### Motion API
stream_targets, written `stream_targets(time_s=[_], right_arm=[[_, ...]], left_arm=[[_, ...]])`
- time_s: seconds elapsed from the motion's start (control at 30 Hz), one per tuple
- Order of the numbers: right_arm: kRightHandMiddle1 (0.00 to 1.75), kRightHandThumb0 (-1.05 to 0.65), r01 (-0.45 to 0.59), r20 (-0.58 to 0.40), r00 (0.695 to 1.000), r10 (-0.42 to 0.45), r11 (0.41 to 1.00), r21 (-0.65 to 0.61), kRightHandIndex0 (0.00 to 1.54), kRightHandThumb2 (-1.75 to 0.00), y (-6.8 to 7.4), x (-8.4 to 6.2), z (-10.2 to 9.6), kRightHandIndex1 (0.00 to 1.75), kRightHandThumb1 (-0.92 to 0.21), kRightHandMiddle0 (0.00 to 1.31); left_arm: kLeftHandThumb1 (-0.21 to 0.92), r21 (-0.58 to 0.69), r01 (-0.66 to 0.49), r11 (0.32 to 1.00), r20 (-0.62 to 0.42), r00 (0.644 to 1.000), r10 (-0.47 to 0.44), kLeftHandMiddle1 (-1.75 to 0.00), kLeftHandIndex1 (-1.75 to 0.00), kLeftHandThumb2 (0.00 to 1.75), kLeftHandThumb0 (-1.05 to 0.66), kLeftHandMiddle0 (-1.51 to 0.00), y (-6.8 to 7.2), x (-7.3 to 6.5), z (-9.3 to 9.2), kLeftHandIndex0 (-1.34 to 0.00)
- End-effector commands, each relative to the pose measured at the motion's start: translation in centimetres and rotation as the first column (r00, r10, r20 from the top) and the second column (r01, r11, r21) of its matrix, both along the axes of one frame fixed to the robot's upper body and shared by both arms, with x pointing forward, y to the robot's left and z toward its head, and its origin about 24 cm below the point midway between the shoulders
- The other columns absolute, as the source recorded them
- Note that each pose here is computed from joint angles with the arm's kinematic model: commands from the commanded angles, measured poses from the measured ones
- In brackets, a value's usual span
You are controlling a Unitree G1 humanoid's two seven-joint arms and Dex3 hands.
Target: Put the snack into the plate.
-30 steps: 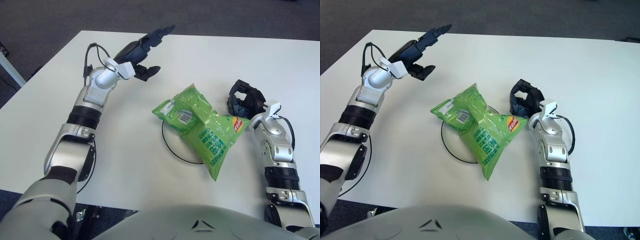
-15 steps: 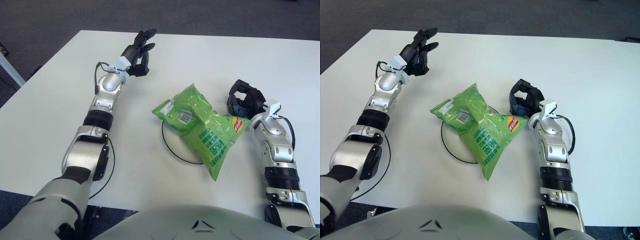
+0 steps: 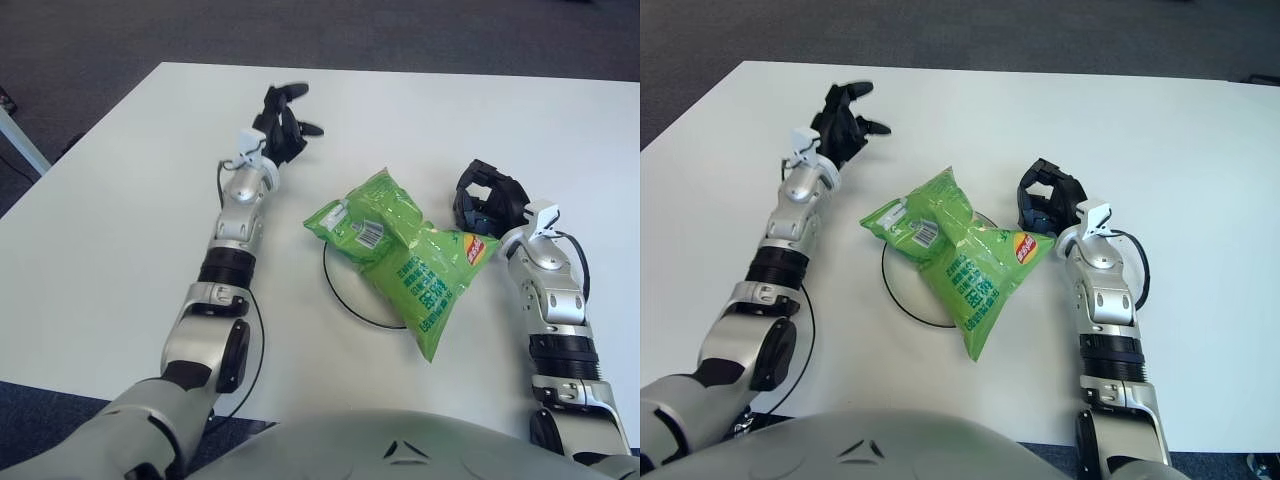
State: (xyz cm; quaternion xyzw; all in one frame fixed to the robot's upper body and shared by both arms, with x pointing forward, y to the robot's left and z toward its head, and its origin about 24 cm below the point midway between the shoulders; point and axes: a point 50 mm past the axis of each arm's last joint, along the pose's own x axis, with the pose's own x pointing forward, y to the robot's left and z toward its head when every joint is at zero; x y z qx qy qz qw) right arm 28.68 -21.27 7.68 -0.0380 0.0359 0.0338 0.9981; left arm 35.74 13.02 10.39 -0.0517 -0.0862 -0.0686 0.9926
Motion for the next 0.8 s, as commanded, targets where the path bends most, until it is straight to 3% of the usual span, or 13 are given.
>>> stream_targets(time_s=[0.0,0.03,0.13,0.23,0.4,0.77], right_arm=[[1.75,-0.46,0.022,-0.149,0.988,-0.026,0.999,-0.031,1.26,-1.25,-0.5,-1.0,-2.8,1.75,-0.38,0.57],[1.75,-0.46,0.022,-0.151,0.988,-0.027,0.999,-0.033,1.26,-1.25,-0.5,-1.0,-2.8,1.75,-0.38,0.57],[1.75,-0.46,0.022,-0.154,0.988,-0.028,0.999,-0.036,1.26,-1.25,-0.6,-1.0,-2.8,1.75,-0.38,0.57],[1.75,-0.46,0.024,-0.158,0.987,-0.029,0.999,-0.038,1.24,-1.24,-0.6,-1.0,-2.9,1.75,-0.38,0.56],[1.75,-0.46,0.027,-0.164,0.986,-0.034,0.999,-0.048,1.22,-1.23,-0.7,-0.9,-2.9,1.75,-0.39,0.56],[1.75,-0.45,0.03,-0.174,0.984,-0.042,0.997,-0.071,1.21,-1.2,-0.7,-0.8,-3.0,1.75,-0.41,0.54]], left_arm=[[0.92,-0.079,-0.068,0.994,-0.056,0.996,0.064,-1.74,-1.7,0.96,-0.61,-1.08,1.6,-0.2,-1.6,-0.37],[0.82,-0.091,-0.071,0.993,-0.059,0.996,0.066,-1.74,-1.72,0.95,-0.53,-1.1,1.7,-0.3,-1.8,-0.37],[0.69,-0.096,-0.074,0.993,-0.054,0.996,0.069,-1.74,-1.74,0.93,-0.44,-1.12,1.8,-0.4,-2.0,-0.38],[0.57,-0.087,-0.075,0.993,-0.039,0.997,0.072,-1.75,-1.74,1.03,-0.43,-1.18,1.8,-0.7,-2.3,-0.43],[0.48,-0.072,-0.086,0.994,-0.032,0.996,0.084,-1.75,-1.75,1.12,-0.43,-1.23,1.9,-1.6,-3.2,-0.49],[0.41,-0.068,-0.099,0.993,-0.062,0.994,0.095,-1.75,-1.75,1.2,-0.45,-1.27,2.5,-2.2,-4.5,-0.54]])
